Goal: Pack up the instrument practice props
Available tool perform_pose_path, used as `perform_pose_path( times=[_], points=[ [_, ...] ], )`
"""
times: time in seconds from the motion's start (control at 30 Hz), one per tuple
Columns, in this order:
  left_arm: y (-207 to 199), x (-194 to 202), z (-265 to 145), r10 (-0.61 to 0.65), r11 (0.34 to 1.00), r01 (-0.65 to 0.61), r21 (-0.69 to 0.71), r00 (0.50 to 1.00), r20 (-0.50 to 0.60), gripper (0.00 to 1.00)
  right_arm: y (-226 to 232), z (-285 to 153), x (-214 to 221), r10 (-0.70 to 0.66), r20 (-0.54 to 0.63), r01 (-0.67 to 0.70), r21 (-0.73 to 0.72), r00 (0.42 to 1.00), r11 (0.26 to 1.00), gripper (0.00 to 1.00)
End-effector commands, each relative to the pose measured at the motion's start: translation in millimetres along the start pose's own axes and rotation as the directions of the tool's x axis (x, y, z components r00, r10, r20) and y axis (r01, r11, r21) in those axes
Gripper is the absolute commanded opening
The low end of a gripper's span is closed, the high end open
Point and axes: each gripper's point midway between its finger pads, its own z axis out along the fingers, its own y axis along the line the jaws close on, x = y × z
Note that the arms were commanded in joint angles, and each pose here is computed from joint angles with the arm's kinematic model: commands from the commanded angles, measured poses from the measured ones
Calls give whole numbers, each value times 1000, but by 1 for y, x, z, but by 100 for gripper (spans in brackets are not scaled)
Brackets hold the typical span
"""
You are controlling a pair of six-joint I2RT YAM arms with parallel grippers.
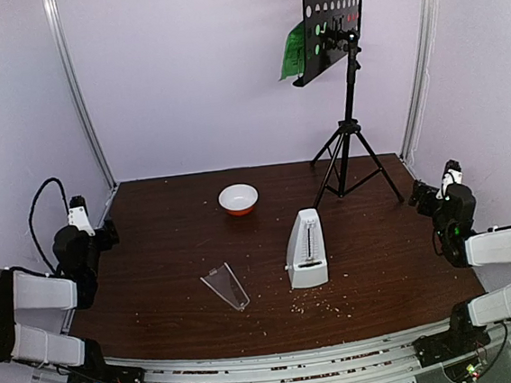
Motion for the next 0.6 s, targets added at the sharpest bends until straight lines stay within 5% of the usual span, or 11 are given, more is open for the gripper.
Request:
perform_pose_path(
  times=[0.0, 0.07, 0.2, 0.3, 0.47, 0.57],
  points=[
    [8, -10, 4, -34, 998, 35, -47, 999, 19, 98, -21, -4, -8, 78, 43, -83, 117, 996, 990, 100],
    [12, -11, 2, -42, 997, 43, -69, 999, 24, 98, -22, -8, -5, 127, 44, -132, 108, 991, 985, 100],
    [16, -13, -1, -145, 986, 148, -83, 989, 34, 99, 31, -10, -11, 124, -19, -125, -178, 992, 976, 100],
    [-10, -17, 2, -182, 981, 184, 61, 983, -25, 98, 65, -10, 0, 90, -169, -140, -316, 982, 938, 100],
    [-24, -39, 5, -381, 913, 399, 88, 909, -168, 98, 124, -37, -6, 89, -308, -259, -573, 947, 777, 100],
    [-51, -56, -6, -469, 825, 518, 227, 851, -236, 98, 148, -54, -2, 70, -366, -305, -639, 928, 706, 100]
  ],
)
